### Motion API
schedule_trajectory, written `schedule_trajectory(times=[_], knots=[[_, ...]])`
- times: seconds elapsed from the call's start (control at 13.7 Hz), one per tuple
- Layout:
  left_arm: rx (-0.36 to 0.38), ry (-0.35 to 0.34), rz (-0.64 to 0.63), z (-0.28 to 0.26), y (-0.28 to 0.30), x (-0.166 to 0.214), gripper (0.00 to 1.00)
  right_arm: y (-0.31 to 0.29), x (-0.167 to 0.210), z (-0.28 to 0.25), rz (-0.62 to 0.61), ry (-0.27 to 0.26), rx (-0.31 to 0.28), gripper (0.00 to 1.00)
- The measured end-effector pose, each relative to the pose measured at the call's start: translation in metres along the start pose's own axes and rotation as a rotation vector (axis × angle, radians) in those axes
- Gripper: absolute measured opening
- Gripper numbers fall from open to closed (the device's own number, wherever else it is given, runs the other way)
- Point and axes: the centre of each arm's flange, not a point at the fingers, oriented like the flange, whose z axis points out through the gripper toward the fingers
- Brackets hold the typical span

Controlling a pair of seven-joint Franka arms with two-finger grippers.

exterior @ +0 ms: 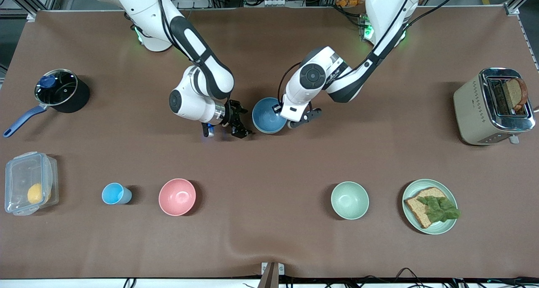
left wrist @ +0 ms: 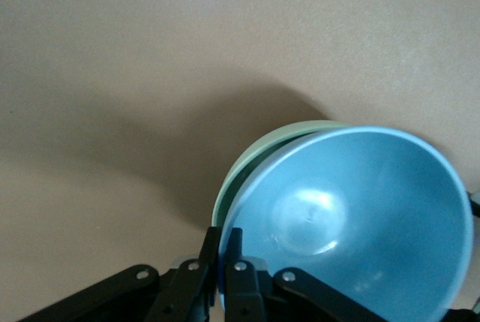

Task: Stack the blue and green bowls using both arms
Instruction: 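Open both grippers and lift away from the stacked bowls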

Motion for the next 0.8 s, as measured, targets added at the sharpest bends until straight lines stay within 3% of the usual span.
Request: schedule_trajectory(times=[0.44, 0.66, 0.8], knots=[[-0.038, 0.038, 0.012, -0.02, 0.014, 0.014, 0.7, 0.0, 0.0, 0.0, 0.002, -0.002, 0.002, 1.0], [-0.036, 0.053, -0.03, -0.055, 0.019, 0.047, 0.99, -0.001, 0.0, -0.001, -0.045, -0.002, 0.005, 1.0], [-0.001, 0.091, -0.048, -0.09, 0.014, 0.083, 1.0, -0.004, 0.004, -0.004, -0.067, -0.005, 0.007, 1.0]])
